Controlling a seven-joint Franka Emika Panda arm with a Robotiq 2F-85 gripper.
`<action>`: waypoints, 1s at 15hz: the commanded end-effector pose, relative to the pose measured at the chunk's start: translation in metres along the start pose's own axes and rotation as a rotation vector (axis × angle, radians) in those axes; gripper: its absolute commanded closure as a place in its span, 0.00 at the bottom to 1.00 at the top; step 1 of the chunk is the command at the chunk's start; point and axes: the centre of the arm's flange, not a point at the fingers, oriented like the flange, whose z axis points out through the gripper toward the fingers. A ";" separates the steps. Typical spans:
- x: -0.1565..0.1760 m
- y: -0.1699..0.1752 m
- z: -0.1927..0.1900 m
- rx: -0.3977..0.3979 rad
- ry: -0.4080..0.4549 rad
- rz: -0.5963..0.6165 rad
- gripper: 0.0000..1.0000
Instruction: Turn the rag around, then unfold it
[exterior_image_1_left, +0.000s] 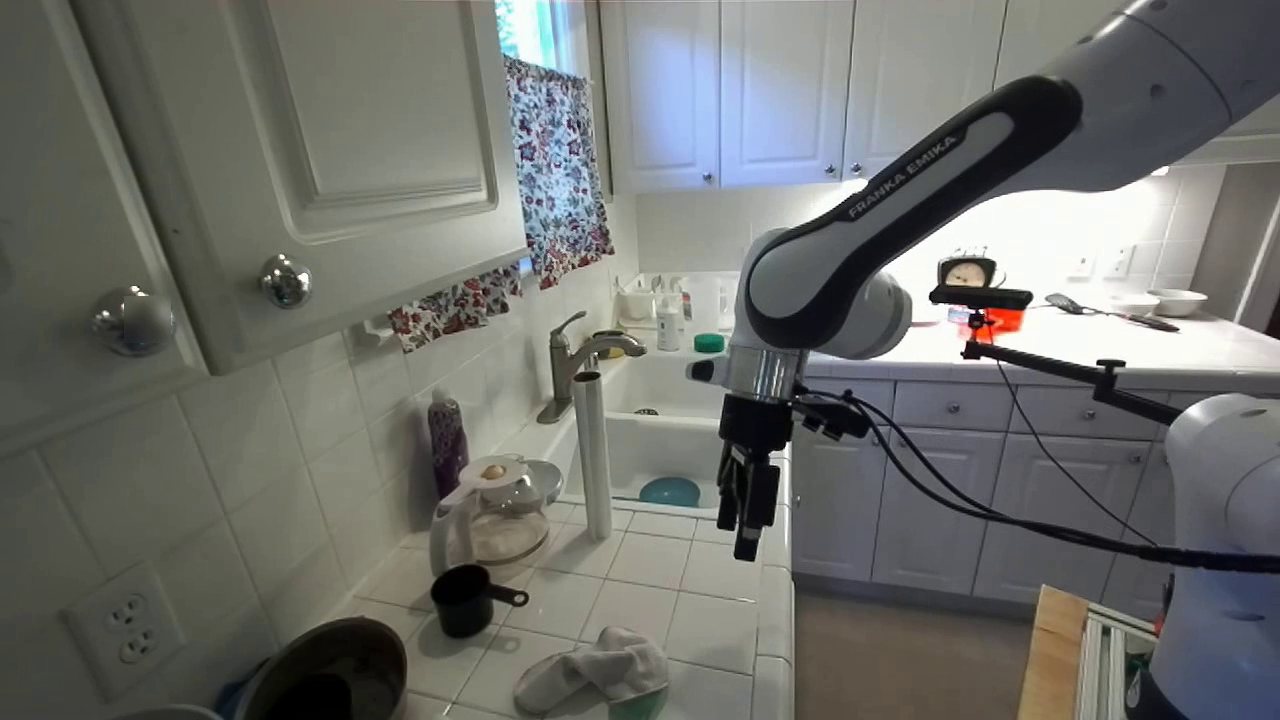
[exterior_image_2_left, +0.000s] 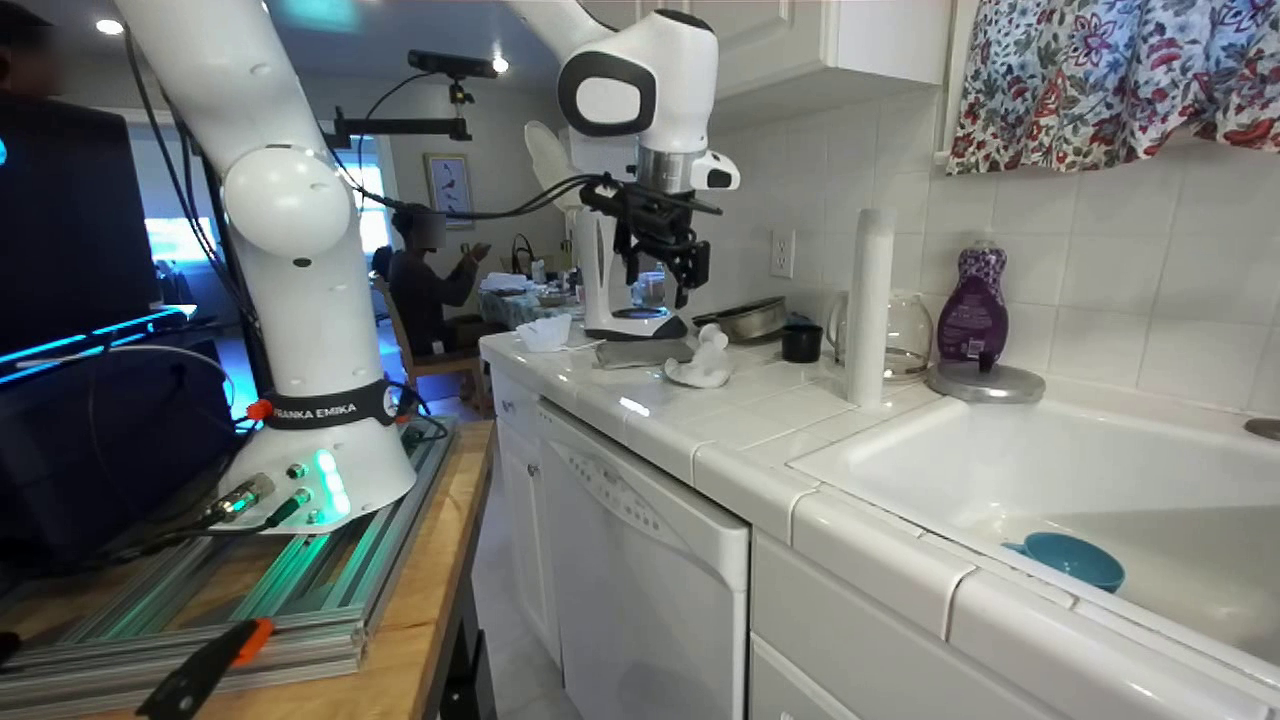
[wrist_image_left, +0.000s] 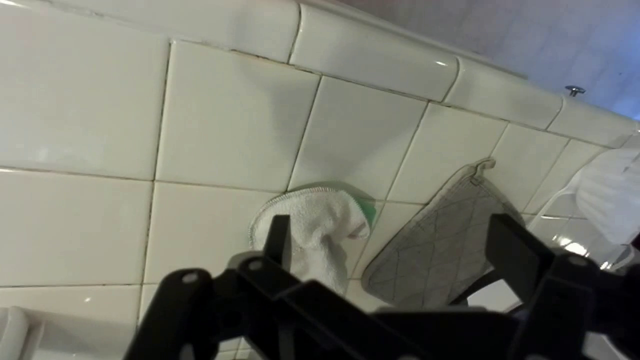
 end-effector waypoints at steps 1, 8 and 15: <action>0.000 0.001 0.001 -0.004 -0.003 0.002 0.00; 0.004 0.065 0.023 0.047 -0.051 -0.010 0.00; 0.045 0.120 0.067 0.155 -0.121 -0.065 0.00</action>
